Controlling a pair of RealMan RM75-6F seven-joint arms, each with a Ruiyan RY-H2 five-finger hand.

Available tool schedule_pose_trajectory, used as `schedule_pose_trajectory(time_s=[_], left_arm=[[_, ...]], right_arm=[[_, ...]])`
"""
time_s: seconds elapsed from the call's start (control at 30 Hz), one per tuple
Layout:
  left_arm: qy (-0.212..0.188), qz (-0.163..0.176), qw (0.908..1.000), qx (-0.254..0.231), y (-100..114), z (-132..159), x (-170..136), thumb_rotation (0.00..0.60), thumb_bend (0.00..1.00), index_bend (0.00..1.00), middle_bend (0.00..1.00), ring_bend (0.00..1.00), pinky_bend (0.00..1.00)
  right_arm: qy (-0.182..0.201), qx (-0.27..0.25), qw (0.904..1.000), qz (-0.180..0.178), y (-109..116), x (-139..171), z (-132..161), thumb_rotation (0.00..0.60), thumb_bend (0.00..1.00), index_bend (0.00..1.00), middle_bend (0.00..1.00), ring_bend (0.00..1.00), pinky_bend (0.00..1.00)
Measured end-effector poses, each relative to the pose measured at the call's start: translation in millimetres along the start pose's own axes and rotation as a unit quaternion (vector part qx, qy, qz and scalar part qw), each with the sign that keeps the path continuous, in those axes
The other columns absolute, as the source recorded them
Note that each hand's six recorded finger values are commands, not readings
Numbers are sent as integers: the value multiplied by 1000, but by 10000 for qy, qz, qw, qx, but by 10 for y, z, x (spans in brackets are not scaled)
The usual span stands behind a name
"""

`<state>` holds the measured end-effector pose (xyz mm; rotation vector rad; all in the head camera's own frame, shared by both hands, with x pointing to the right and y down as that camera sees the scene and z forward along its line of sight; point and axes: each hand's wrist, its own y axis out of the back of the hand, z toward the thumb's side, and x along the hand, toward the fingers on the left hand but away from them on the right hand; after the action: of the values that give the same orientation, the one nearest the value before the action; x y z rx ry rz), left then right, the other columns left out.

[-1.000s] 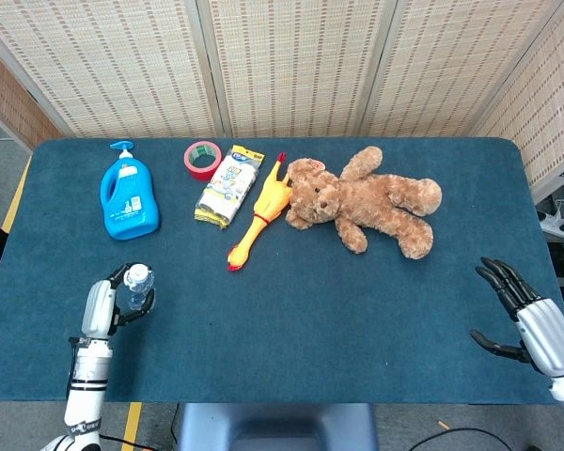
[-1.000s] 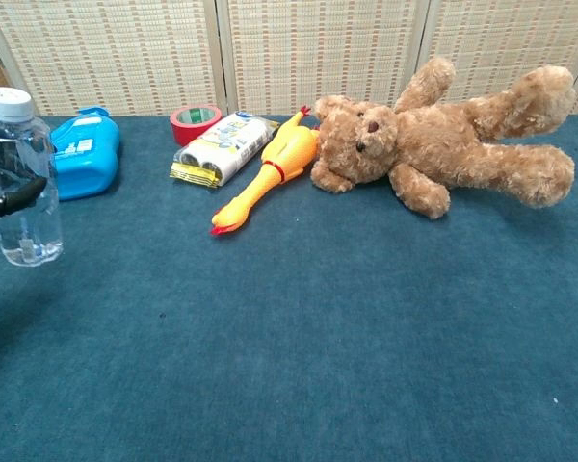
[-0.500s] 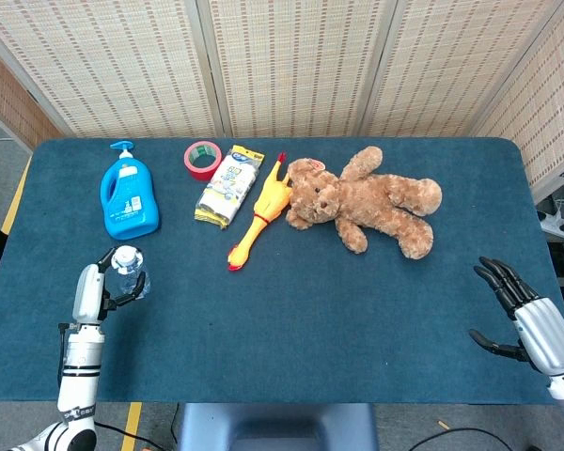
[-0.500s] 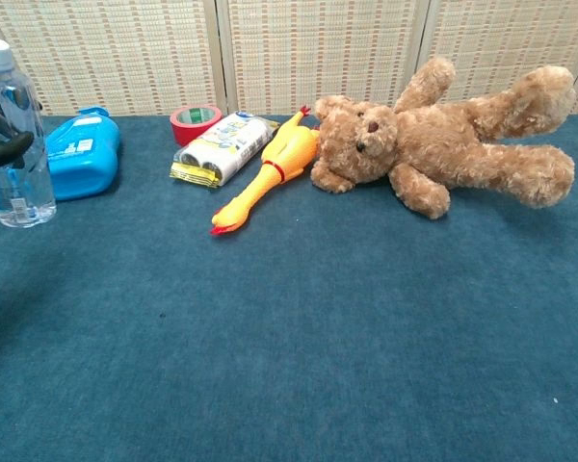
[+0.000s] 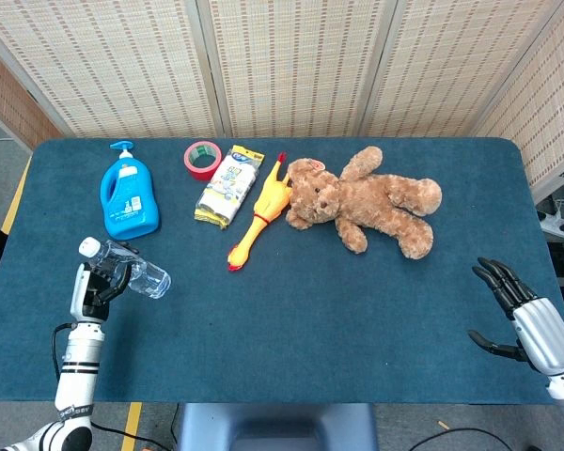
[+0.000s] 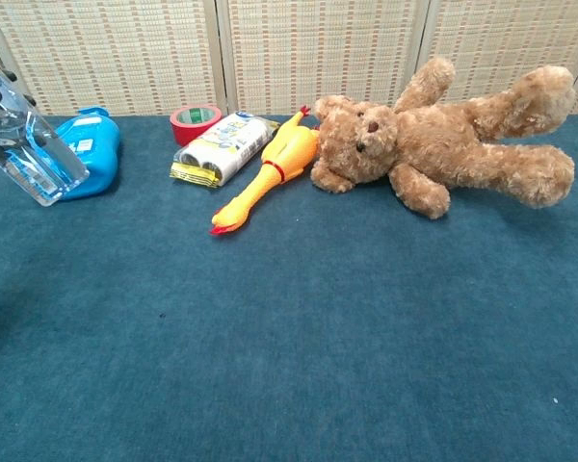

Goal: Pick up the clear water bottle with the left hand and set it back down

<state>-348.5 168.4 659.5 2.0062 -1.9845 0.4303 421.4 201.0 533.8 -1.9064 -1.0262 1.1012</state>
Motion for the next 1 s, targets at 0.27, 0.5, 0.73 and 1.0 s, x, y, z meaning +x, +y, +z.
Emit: schedule_pose_trajectory(time_s=[0.27,0.5,0.73,1.0], left_arm=[[-288,163,9283,3704,108,-94,13,600,492,471,514,475,457],[-311,244,8191,5723,83,-121,3,600,492,477,519,481,460],[-266,127,8537,5199,-1,-87,-21,600,492,474,520,483,460],[-155,-81,9808,1943,-43,-51,-41,600,492,473,519,482,465]], right_arm=[[-3,8,10000,-19,3,2,2,600,139,0,0,0,261],[-3,-3,10000,-26,11,5,-2,600,139,0,0,0,261],[-16,1,10000,-5,6,1,-5,600,139,0,0,0,261],[-30,6,10000,26,-4,-3,-4,600,140,0,0,0,261]])
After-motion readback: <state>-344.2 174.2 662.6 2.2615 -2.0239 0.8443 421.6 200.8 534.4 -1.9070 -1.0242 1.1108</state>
